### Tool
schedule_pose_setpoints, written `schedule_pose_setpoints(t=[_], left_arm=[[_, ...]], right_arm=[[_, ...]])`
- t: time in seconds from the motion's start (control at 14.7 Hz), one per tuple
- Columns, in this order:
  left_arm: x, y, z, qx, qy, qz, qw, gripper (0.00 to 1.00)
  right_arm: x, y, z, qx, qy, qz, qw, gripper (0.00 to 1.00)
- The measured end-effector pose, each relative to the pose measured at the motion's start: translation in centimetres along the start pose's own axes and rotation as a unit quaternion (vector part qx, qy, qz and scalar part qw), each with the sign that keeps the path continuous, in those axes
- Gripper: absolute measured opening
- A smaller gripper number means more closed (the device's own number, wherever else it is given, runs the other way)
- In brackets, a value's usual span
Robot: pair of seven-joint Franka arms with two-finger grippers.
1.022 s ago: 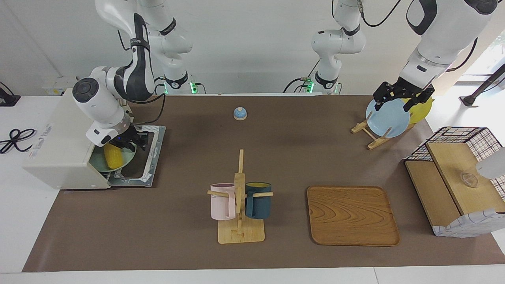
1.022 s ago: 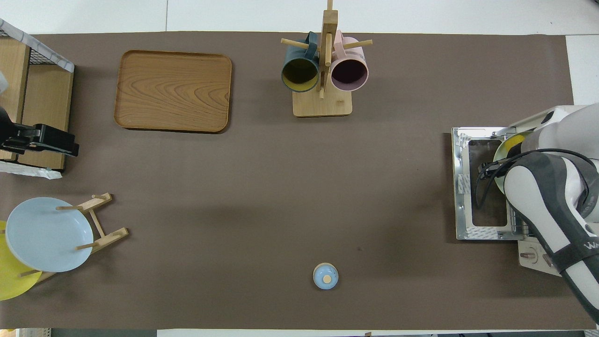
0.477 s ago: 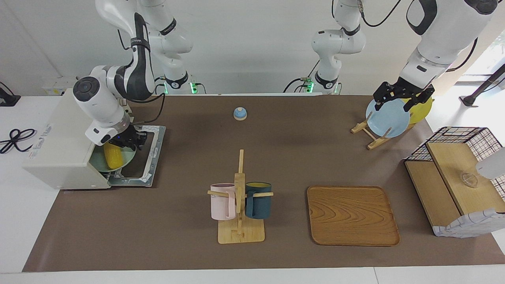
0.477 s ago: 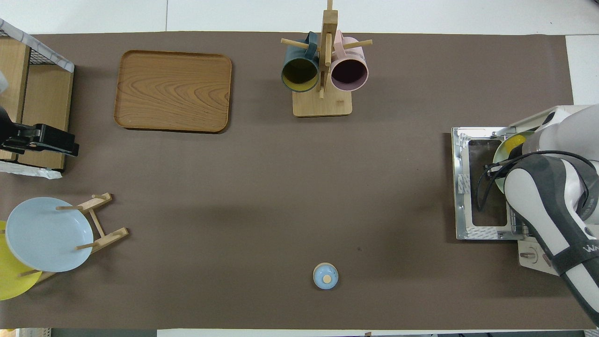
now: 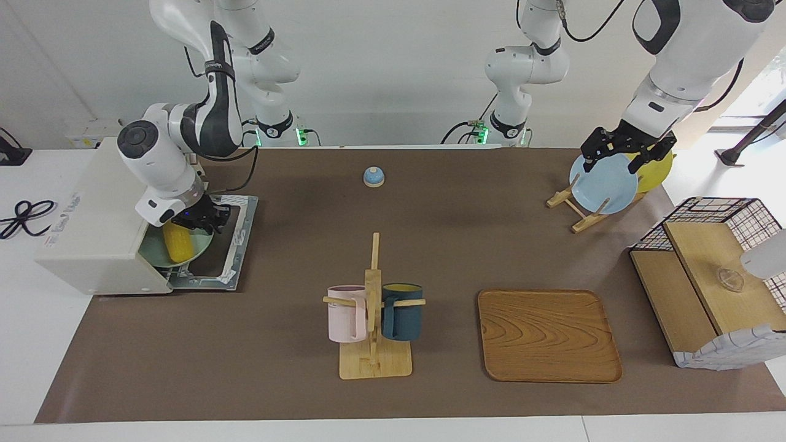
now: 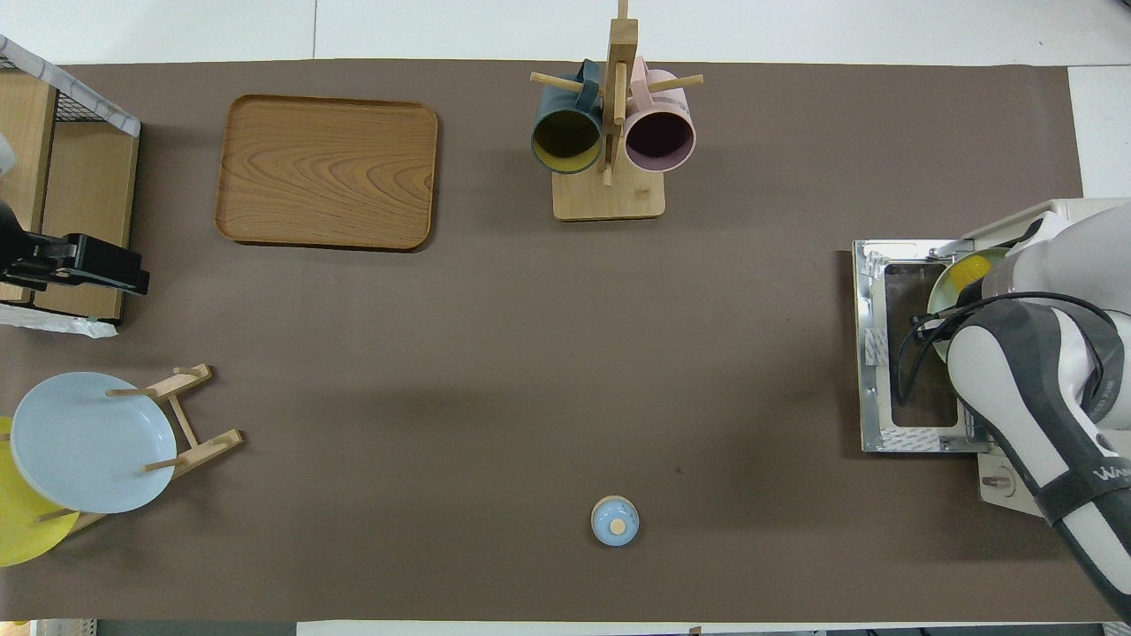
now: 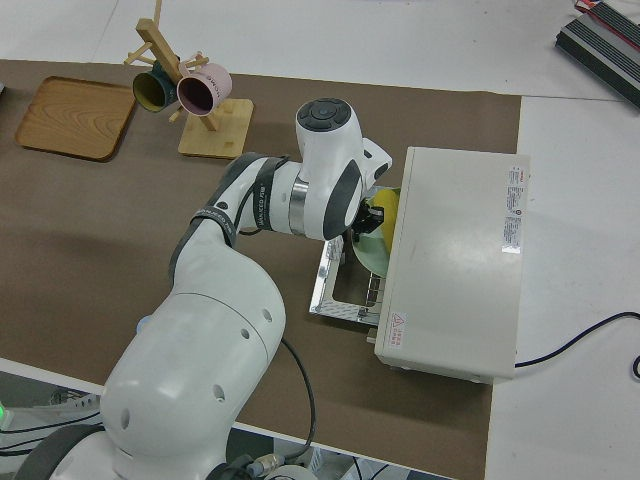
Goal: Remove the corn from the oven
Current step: 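Reach into the oven and grasp the green plate with the right gripper, then pull the green plate with corn out toward the table center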
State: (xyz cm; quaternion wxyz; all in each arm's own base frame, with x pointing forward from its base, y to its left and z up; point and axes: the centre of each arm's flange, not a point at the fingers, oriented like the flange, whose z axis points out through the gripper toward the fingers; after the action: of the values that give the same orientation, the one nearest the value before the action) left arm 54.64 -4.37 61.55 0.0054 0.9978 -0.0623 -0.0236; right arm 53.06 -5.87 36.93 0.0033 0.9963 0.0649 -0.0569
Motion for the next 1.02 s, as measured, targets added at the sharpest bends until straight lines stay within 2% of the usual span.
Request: schedule_pose_setpoints(t=[0.14, 0.48, 0.68, 1.02], left_arm=[[0.0, 0.0, 0.0, 0.0, 0.0, 0.0, 1.0, 1.0], [0.0, 0.0, 0.0, 0.0, 0.0, 0.0, 1.0, 1.0], [0.0, 0.0, 0.0, 0.0, 0.0, 0.0, 1.0, 1.0], [0.0, 0.0, 0.0, 0.0, 0.0, 0.0, 1.0, 1.0]], right_arm=[[-0.2, 0.1, -0.3, -0.008, 0.001, -0.004, 1.0, 0.04], [-0.5, -0.2, -0.6, -0.021, -0.001, -0.014, 1.0, 0.04], [-0.5, -1.0, -1.6, -0.034, -0.026, -0.031, 0.999, 0.04], [2.0, -10.7, -6.7, -0.069, -0.04, -0.04, 0.996, 0.03]])
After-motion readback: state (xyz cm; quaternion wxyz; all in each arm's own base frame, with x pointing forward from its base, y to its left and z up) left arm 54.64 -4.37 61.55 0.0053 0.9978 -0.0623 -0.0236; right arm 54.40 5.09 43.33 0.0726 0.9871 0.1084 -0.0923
